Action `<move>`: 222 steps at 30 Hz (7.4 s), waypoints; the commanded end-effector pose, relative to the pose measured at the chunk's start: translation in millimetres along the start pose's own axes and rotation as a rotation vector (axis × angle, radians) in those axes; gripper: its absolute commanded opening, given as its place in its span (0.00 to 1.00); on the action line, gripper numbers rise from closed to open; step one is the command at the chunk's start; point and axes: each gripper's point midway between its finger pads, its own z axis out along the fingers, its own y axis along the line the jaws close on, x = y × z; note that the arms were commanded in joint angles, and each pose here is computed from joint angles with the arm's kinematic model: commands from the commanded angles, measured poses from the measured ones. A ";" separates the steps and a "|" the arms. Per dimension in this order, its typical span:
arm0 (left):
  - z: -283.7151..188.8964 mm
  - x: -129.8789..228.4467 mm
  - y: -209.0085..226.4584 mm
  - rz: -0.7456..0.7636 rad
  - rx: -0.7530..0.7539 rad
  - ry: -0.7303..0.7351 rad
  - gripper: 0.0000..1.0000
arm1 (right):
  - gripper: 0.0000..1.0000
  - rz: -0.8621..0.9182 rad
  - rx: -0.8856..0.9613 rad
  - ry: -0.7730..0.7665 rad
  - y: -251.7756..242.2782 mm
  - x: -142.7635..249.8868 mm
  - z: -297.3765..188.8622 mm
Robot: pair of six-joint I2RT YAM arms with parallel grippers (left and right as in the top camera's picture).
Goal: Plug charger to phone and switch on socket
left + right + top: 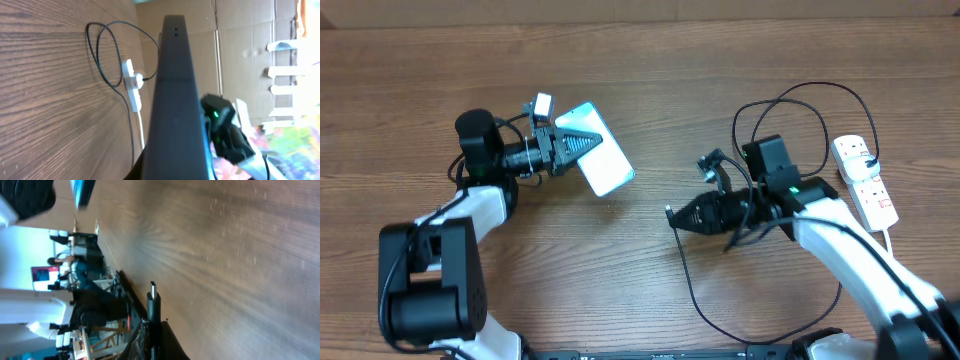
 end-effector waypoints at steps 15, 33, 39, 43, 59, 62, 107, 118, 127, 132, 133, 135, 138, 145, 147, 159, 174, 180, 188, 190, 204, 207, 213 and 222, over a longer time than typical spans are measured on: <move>22.1 12.0 -32.5 -0.009 0.091 0.224 0.05 | 0.04 -0.223 -0.151 -0.053 80.1 -9.7 16.1; 30.1 16.5 -47.5 0.073 0.108 0.251 0.04 | 0.04 -0.167 -0.215 -0.005 65.9 -18.9 37.8; 29.5 18.3 -48.8 0.088 0.112 0.262 0.05 | 0.04 -0.187 -0.241 -0.004 68.2 -20.9 38.7; 29.1 18.7 -49.7 0.100 0.114 0.264 0.04 | 0.04 -0.247 -0.310 -0.002 82.4 -21.9 34.5; 21.4 12.2 -48.1 0.068 0.105 0.241 0.05 | 0.04 -0.173 -0.275 -0.038 73.9 -32.8 30.4; 20.3 11.3 -47.9 0.060 0.103 0.238 0.04 | 0.04 -0.174 -0.274 -0.040 73.8 -33.2 30.2; 34.5 21.9 -54.5 0.098 0.116 0.275 0.04 | 0.04 -0.229 -0.287 -0.098 82.4 -47.4 27.1; 36.8 23.7 -57.0 0.136 0.123 0.280 0.04 | 0.33 -0.204 -0.279 -0.094 80.2 -46.8 27.8; 26.8 17.0 -54.8 0.243 0.131 0.251 0.04 | 0.60 -0.328 -0.257 -0.127 75.1 -50.5 24.7; 24.0 14.8 -50.8 0.280 0.133 0.239 0.04 | 0.77 -0.422 -0.139 -0.236 52.8 -73.6 14.0; 24.1 14.9 -50.1 0.272 0.132 0.240 0.04 | 0.79 -0.414 -0.111 -0.266 46.9 -81.1 8.4; 24.2 15.1 -48.7 0.253 0.130 0.241 0.04 | 0.81 -0.399 -0.053 -0.336 35.0 -99.4 -8.4; 24.2 15.0 -48.7 0.253 0.130 0.240 0.04 | 0.88 -0.369 0.016 -0.429 20.8 -123.4 -39.8; 24.7 13.4 -48.2 0.248 0.127 0.231 0.04 | 1.00 -0.263 0.331 -0.453 -3.8 -128.8 -86.4; 25.1 11.8 -48.0 0.247 0.124 0.222 0.04 | 1.00 -0.208 0.423 -0.407 -1.2 -113.9 -93.4; 25.4 11.4 -46.1 0.223 0.120 0.219 0.04 | 1.00 -0.131 0.587 -0.142 37.6 -16.0 -37.1; 25.4 11.6 -46.1 0.223 0.120 0.220 0.04 | 0.79 -0.350 0.667 -0.322 62.1 -42.7 28.3; 25.3 11.5 -46.1 0.223 0.120 0.220 0.04 | 0.59 -0.328 0.652 -0.226 48.3 -32.1 50.1; 25.3 11.4 -46.1 0.223 0.120 0.219 0.04 | 0.35 -0.323 0.662 -0.214 44.8 -30.0 50.9; 25.3 11.4 -46.1 0.223 0.120 0.219 0.04 | 0.18 -0.325 0.661 -0.213 45.2 -29.6 51.4; 25.3 16.3 -46.9 0.232 0.128 0.246 0.04 | 0.04 -0.376 0.604 -0.305 64.0 -50.8 54.9; 25.9 16.7 -47.0 0.233 0.129 0.247 0.04 | 0.04 -0.390 0.584 -0.332 70.4 -56.8 55.7; 28.9 19.3 -47.5 0.250 0.134 0.256 0.04 | 0.04 -0.478 0.586 -0.368 79.3 -68.6 53.4; 35.0 24.9 -48.6 0.244 0.139 0.276 0.04 | 0.04 -0.551 0.566 -0.422 101.4 -87.7 44.0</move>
